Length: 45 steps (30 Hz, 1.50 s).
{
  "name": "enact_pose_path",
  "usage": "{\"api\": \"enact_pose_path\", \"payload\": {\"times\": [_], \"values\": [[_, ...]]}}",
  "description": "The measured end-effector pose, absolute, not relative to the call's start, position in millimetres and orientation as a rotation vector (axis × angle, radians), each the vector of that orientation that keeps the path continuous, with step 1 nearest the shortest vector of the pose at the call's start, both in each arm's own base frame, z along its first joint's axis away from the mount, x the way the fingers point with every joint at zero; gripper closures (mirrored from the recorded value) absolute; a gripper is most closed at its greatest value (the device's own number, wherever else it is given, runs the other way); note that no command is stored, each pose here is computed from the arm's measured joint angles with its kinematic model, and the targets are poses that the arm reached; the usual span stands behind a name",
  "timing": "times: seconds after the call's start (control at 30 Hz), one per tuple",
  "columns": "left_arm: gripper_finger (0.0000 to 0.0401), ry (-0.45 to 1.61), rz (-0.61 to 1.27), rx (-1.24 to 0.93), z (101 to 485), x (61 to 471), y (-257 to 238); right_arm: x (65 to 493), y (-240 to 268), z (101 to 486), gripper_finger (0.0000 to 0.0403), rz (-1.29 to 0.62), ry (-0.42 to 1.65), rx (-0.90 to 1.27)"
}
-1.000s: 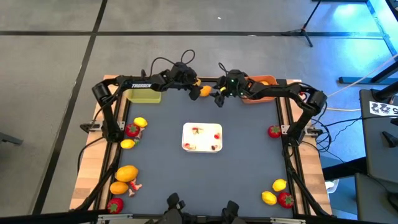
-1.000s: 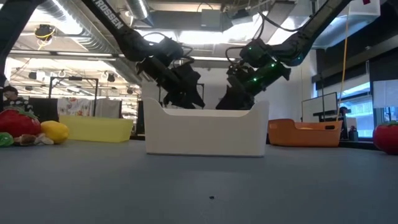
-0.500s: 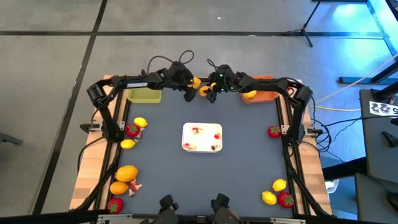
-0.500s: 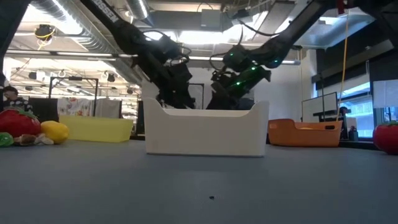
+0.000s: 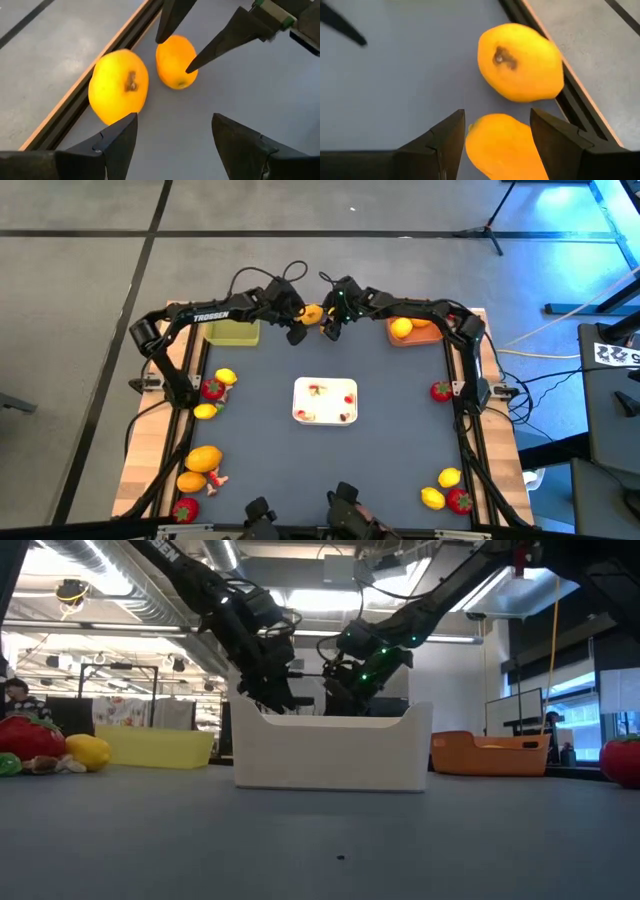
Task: Sort produce into baskets
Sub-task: Put the yellow lemon into the orange bin
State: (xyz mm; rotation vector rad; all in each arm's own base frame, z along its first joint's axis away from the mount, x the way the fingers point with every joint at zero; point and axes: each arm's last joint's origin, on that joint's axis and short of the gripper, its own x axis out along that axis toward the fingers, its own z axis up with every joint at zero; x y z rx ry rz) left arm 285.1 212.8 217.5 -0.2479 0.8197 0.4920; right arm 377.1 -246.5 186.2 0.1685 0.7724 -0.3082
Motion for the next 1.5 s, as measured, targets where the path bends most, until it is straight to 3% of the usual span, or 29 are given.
{"api": "enact_pose_path", "payload": {"times": [0.87,1.3,1.5], "values": [[0.0150,0.876,0.479,-0.254,212,281,210,364,-240,164,0.0180,-0.090,0.898,-0.181],[0.0150,0.877,0.480,-0.259,211,281,210,349,-232,172,0.0180,-0.200,1.060,-0.059],[0.0150,0.877,0.480,-0.258,211,281,210,340,-222,194,0.0180,-0.190,1.067,-0.026]]}}
